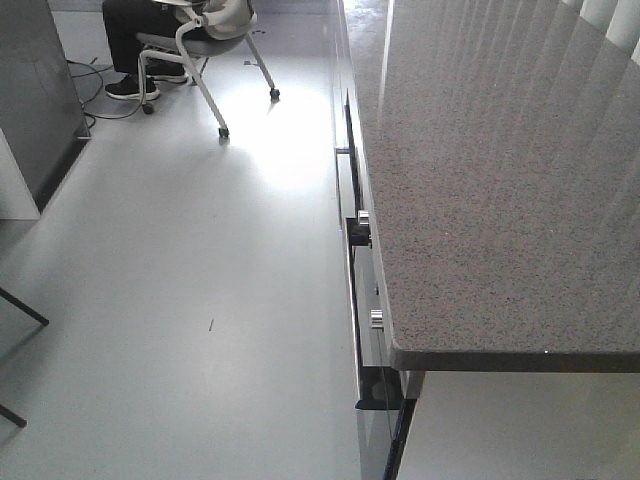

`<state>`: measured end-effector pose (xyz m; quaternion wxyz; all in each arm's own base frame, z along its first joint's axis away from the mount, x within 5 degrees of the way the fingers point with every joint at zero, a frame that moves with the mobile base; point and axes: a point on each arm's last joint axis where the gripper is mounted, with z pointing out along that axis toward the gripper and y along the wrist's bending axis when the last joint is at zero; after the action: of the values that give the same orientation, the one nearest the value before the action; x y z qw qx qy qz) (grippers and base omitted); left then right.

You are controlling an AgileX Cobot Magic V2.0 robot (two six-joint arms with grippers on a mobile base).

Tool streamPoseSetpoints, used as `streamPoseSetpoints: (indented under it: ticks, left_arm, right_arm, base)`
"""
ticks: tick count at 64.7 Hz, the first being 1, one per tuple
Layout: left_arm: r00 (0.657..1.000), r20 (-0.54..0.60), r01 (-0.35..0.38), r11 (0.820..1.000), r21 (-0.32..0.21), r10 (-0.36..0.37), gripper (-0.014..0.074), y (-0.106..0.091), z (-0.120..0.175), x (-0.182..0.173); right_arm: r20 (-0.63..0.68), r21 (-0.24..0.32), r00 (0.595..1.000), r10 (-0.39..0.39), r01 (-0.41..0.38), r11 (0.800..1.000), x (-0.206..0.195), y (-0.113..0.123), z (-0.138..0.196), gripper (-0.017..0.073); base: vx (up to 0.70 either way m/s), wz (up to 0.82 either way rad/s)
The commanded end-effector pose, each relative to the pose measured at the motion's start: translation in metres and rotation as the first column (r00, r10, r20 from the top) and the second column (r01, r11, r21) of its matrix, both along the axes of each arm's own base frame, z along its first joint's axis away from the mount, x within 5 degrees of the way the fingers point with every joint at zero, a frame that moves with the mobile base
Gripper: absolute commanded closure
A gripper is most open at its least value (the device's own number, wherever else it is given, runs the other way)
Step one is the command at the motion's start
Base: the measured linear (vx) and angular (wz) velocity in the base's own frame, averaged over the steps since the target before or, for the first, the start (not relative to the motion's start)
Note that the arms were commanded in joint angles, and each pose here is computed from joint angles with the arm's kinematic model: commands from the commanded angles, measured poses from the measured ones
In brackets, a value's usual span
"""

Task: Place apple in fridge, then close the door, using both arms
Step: 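Lift the apple off the countertop with the right gripper, then drive the base away from the counter holding the apple in the right gripper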

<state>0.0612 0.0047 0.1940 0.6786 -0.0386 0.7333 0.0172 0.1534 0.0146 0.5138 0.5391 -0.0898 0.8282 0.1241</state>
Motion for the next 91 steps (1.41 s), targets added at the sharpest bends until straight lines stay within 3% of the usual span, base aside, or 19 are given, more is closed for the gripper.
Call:
streamPoseSetpoints:
  ticks: [1, 91]
  left_arm:
    - [0.997, 0.082, 0.007, 1.000, -0.002, -0.007, 0.0600, -0.0004, 0.0131, 0.0004]
    - [0.997, 0.082, 0.007, 1.000, -0.002, -0.007, 0.0600, -0.0004, 0.0131, 0.0004]
  right_arm:
    - [0.107, 0.024, 0.994, -0.016, 0.013, 1.000, -0.0056, 0.0008, 0.0152, 0.0374]
    - [0.106, 0.024, 0.994, -0.015, 0.013, 1.000, -0.0058, 0.0008, 0.0152, 0.0374]
  base:
    - [0.00, 0.00]
    - [-0.01, 0.05]
